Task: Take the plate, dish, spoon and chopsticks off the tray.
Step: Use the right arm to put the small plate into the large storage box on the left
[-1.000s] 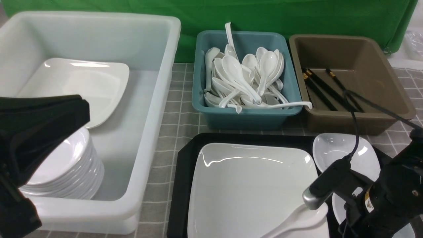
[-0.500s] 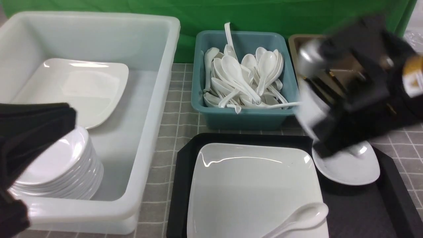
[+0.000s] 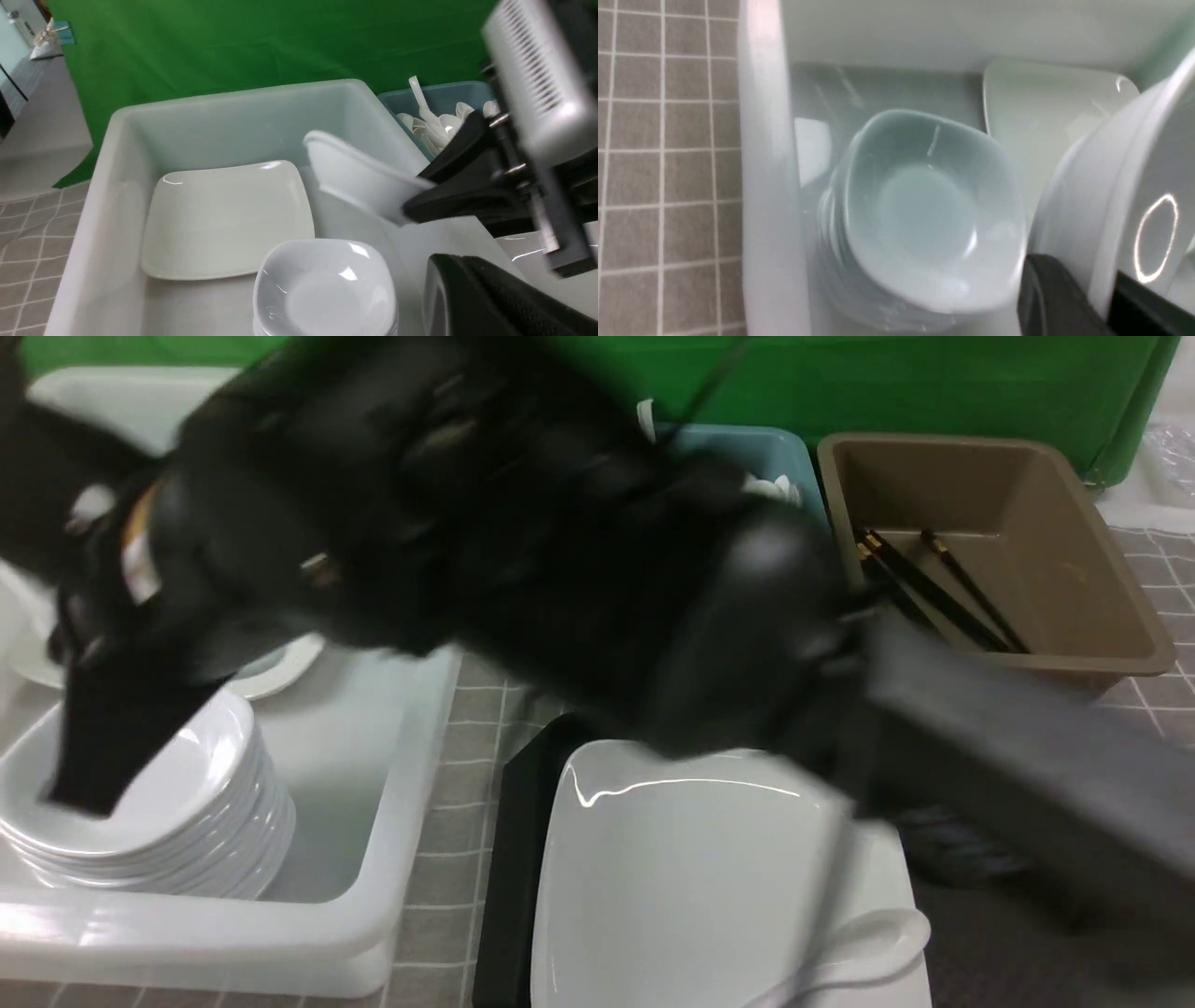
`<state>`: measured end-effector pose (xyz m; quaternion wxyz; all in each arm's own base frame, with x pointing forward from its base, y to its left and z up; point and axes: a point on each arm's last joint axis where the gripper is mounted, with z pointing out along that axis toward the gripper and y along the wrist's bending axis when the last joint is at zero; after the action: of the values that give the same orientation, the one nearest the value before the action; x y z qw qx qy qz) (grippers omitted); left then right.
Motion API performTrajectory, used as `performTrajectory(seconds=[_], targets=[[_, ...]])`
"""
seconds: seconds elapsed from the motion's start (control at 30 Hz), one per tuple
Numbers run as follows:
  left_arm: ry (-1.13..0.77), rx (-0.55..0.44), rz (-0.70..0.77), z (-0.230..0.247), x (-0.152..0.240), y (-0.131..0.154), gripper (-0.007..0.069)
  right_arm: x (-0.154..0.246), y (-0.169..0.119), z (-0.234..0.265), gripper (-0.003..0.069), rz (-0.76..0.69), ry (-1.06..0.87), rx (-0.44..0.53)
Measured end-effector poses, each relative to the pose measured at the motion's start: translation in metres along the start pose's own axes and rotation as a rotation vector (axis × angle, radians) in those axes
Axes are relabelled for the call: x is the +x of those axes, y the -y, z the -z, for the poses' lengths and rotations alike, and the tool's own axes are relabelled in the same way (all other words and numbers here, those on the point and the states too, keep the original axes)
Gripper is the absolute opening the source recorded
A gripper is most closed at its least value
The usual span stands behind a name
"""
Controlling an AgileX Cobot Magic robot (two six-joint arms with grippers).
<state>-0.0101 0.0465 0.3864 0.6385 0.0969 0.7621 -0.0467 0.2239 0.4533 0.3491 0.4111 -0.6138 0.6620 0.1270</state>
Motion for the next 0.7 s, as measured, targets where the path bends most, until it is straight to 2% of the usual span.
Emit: performTrajectory(seconds=[0.17,0.27,0.33,0.53,0.57,0.6,0.7], targets=[[0.020,0.009,0.013,0.008,0.004,-0.002,0.0004,0.010,-0.008,-0.049,0.0069,-0.010,-0.040,-0.015],[0.015,0.034,0.005,0.008,0.004,0.000,0.0004,0.014,-0.011,-0.061,0.0107,-0.027,-0.046,-0.018],[0.026,0.047,0.000,0.008,0.003,0.001,0.0004,0.014,-0.014,-0.060,0.0188,-0.036,-0.056,-0.024],[0.099,0.100,0.003,0.007,-0.003,0.007,0.0004,0.007,-0.028,-0.039,0.0549,-0.020,-0.131,-0.074],[0.104,0.105,0.002,0.007,-0.004,0.007,0.0004,0.007,-0.028,-0.037,0.0549,-0.020,-0.131,-0.075],[0.109,0.119,-0.003,0.004,-0.005,0.010,0.0004,0.001,-0.028,-0.020,0.0587,-0.018,-0.143,-0.082],[0.090,0.150,-0.025,-0.008,-0.005,0.017,0.0004,-0.008,-0.021,0.019,0.0568,-0.013,-0.162,-0.075]])
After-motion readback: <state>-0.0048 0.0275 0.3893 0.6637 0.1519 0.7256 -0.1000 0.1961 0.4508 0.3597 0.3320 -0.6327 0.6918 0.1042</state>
